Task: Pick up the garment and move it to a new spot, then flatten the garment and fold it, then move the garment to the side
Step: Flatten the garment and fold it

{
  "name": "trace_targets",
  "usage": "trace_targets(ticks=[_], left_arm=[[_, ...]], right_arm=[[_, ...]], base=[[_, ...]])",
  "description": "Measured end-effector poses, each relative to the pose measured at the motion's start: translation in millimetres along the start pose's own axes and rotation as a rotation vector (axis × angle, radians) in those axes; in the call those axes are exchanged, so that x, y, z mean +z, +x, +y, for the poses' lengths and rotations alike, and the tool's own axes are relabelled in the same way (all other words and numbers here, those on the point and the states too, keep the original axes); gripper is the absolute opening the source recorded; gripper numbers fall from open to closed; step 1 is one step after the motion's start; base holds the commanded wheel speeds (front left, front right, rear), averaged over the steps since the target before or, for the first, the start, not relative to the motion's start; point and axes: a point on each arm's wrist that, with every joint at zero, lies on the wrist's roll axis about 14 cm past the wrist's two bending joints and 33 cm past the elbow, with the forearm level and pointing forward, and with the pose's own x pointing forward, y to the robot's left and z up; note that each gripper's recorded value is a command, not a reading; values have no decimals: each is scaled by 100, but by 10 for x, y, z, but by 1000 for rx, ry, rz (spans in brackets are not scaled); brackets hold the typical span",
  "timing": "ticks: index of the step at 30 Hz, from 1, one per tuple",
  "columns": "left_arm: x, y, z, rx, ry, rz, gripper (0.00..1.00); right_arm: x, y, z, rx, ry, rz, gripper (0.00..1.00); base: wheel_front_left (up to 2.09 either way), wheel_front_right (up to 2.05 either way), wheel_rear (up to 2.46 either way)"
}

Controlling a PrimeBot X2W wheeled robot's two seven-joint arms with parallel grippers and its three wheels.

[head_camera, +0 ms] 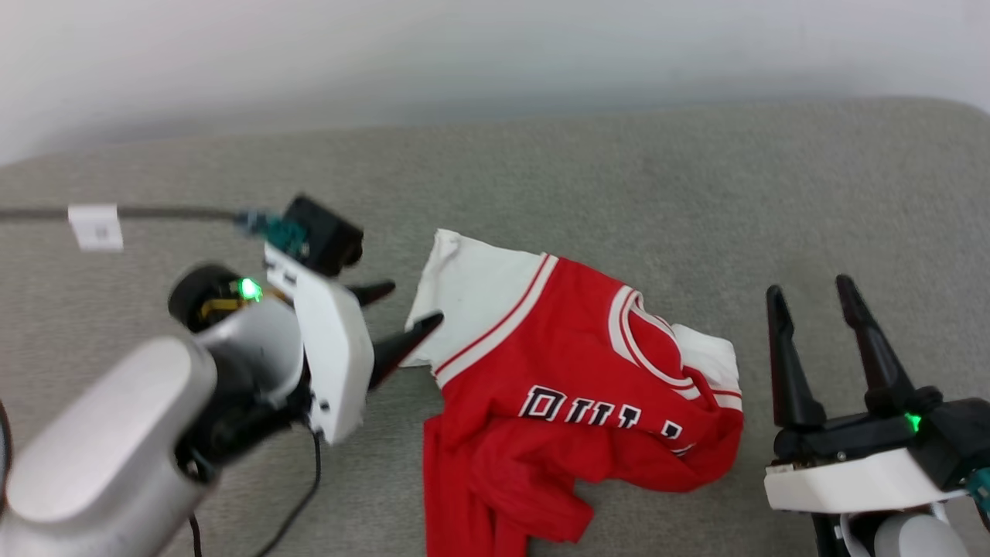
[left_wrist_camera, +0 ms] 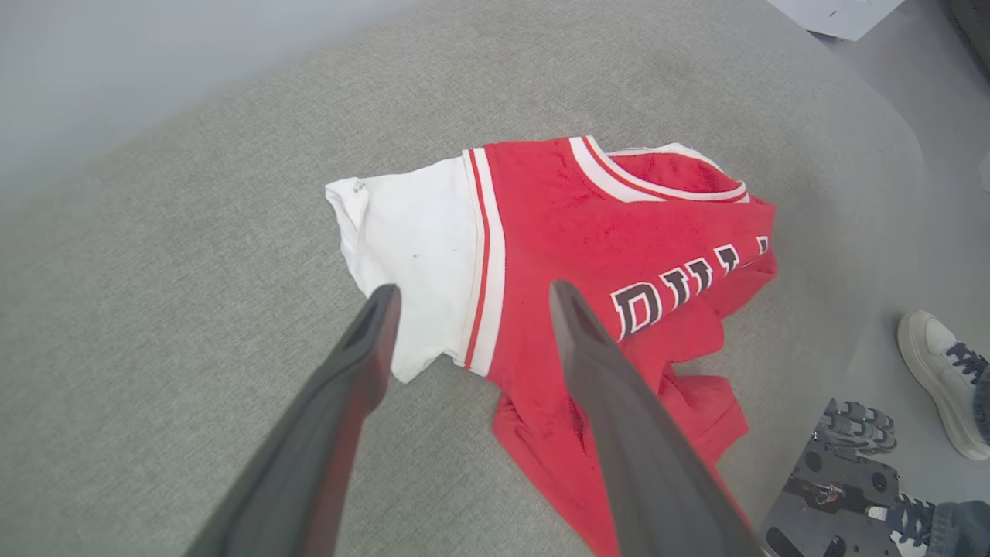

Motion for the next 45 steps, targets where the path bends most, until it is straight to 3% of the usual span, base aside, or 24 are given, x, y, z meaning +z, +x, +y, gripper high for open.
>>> trace_targets(ticks=[5, 11, 22, 23, 24, 34, 45], left_arm=[[156, 313, 307, 11, 35, 120, 100], [-46, 726, 726, 46, 38, 342, 100], [-574, 1368, 847, 0, 23, 537, 100], [-604, 1380, 864, 2, 29, 546, 57], [-605, 1392, 866, -1, 33, 544, 0], [-268, 1280, 1064, 80, -23, 297, 0], [-39, 321, 1644, 352, -125, 41, 0]], right_arm=[[-68, 28, -195, -52, -20, 17, 100], [-198, 37, -441, -121, -29, 52, 100], [-472, -81, -773, -220, -55, 145, 100], [-476, -75, -775, -220, -56, 145, 100], [-481, -74, -777, -220, -57, 147, 100], [-453, -9, -655, -178, -59, 131, 100], [-337, 3, -287, -75, -38, 98, 100]], base=[[0, 0, 0], [0, 0, 0], [0, 0, 0], [0, 0, 0], [0, 0, 0], [0, 0, 0], [0, 0, 0]])
